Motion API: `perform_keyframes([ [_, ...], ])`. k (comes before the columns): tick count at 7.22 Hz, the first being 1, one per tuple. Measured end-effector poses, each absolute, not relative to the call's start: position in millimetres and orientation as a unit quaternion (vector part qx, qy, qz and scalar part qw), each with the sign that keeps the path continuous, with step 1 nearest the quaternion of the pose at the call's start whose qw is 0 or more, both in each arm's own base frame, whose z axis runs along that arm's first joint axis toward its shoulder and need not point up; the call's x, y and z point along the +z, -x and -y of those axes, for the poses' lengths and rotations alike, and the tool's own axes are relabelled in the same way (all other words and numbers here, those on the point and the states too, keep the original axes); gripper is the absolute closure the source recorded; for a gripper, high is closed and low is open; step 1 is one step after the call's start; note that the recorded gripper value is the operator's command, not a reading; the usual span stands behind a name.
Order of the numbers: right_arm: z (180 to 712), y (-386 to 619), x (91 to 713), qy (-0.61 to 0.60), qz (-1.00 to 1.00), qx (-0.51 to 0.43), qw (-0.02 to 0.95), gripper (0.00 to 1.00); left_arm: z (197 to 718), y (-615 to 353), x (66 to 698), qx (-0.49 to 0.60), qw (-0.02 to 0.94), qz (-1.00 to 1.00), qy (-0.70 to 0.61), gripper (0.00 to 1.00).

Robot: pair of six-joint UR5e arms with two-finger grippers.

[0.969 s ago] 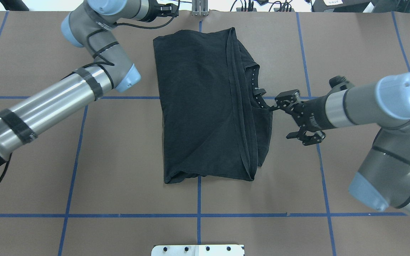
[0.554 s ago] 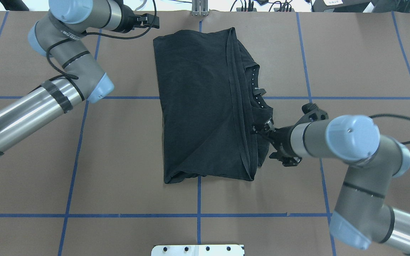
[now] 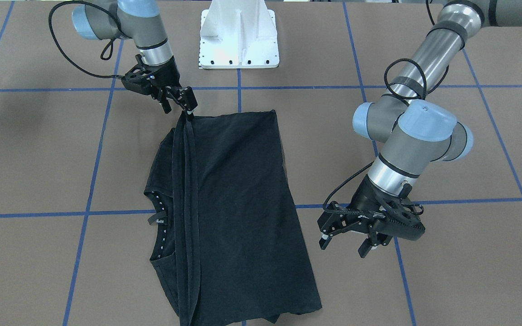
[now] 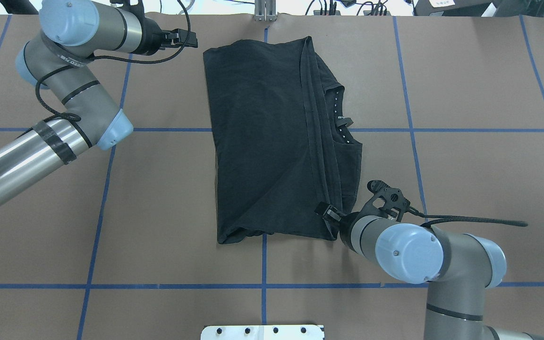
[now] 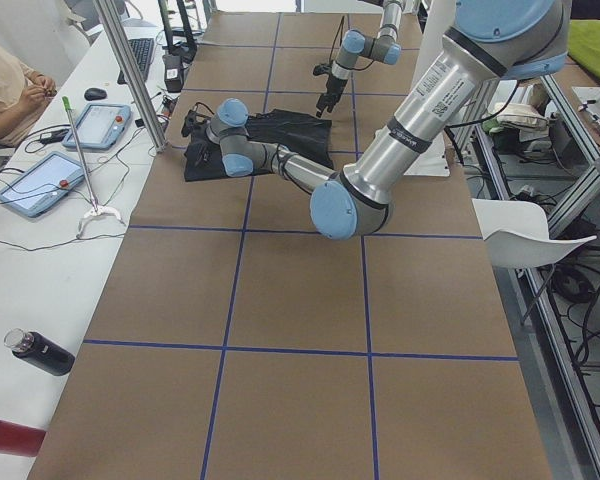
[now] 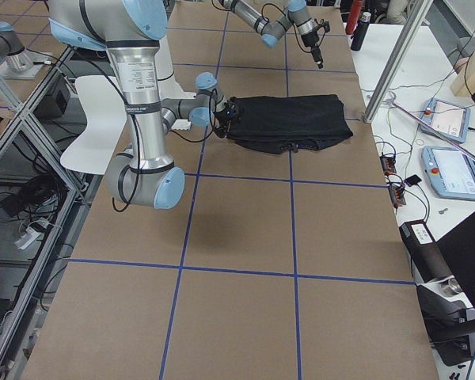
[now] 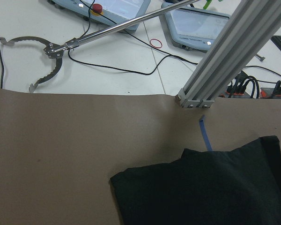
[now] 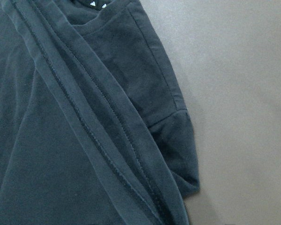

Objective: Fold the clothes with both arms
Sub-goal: 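Move the right gripper to the shirt's corner nearest the robot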

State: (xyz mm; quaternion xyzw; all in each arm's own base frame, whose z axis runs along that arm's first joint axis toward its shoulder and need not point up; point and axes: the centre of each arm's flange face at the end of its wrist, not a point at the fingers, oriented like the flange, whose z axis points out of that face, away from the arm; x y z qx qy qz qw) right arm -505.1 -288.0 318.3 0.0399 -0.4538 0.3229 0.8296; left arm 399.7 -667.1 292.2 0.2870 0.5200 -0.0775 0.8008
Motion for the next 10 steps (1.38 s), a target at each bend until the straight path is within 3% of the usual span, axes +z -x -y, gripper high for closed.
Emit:
perform_keyframes([
  [6, 312.1, 525.6, 330.4, -0.087, 0.423, 0.330, 0.839, 0.25, 661.3, -401.3, 297.1, -0.084, 0.800, -0.525, -0.280, 0.00],
  [10, 312.9, 527.4, 336.8, -0.087, 0.418, 0.330, 0.842, 0.24, 660.9, -401.8, 296.8, -0.086, 0.799, -0.526, -0.278, 0.00],
])
